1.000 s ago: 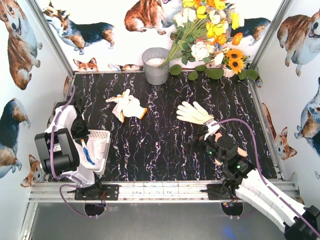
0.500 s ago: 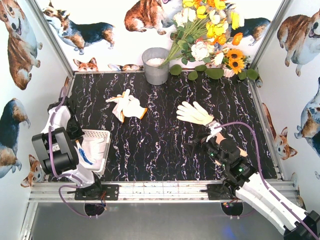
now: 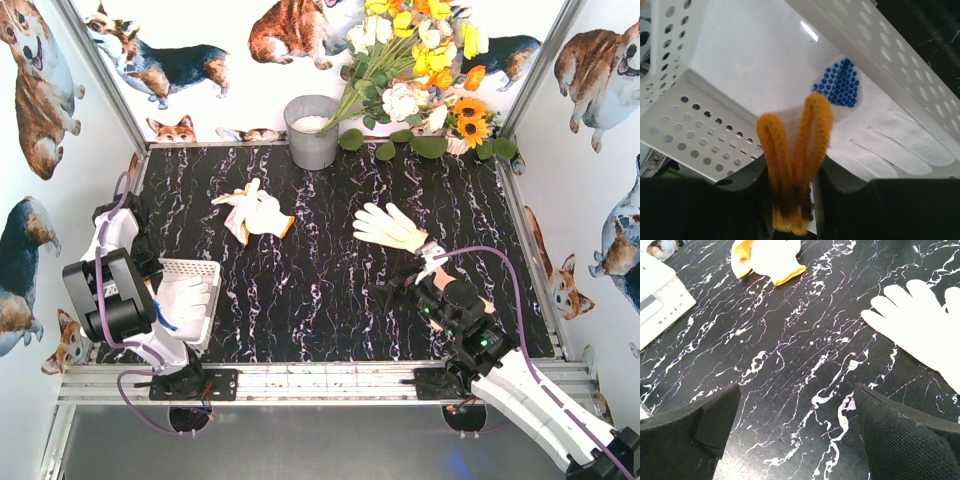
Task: Put the gloves into the storage basket
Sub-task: Place the glove in the bin.
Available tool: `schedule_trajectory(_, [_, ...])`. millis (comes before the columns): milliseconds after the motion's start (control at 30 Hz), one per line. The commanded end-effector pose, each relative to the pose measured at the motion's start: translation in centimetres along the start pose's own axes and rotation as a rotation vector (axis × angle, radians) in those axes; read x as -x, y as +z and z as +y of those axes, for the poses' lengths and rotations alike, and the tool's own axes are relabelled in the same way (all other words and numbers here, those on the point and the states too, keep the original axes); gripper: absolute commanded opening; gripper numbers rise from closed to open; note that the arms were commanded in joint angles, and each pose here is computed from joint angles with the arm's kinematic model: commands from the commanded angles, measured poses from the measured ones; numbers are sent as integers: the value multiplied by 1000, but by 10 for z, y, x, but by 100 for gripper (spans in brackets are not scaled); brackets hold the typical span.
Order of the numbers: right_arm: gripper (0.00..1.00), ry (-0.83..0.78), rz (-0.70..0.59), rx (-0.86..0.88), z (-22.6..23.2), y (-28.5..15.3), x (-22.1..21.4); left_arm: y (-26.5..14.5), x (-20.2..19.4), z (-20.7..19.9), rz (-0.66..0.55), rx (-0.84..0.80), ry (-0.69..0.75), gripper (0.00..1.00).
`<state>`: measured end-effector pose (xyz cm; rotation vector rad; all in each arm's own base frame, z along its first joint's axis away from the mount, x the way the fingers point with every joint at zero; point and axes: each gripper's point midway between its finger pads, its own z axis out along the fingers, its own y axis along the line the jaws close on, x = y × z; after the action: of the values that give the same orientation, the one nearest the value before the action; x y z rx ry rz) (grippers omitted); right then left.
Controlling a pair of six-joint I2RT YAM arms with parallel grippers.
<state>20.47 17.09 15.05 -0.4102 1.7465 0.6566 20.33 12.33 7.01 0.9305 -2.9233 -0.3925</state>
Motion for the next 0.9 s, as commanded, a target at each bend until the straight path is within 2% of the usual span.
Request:
schedule_trajectory(0, [99,-7,-56,2,1,-3,15,-21,19,22,-108,65,-33,31])
schedule_trajectory(100, [100,0,-89,-22,-3,-4,19,-36,27,34,-169,109,-46,49])
schedule_trajectory(200, [100,9,-78,-39,-3,-8,32,-42,27,44,-220,151,-73,73])
schedule_trajectory(233, [100,15,-66,-30,1,-10,36,-43,26,46,-236,157,-85,77])
schedule_trajectory(367, [100,36,-27,-9,9,-15,45,-50,24,41,-331,90,-113,81])
schedule_trajectory(500, [100,48,15,-40,6,-21,46,-76,31,29,-460,-40,-71,85])
schedule_trajectory(567, [100,62,32,-64,4,-25,48,-94,36,13,-525,-153,-26,89])
schedule_trajectory(733, [100,133,63,-139,-2,-34,56,-135,44,-19,-645,-354,22,90])
schedule_trajectory(867, [100,199,71,-171,-2,-29,64,-159,46,-72,-724,-468,113,89])
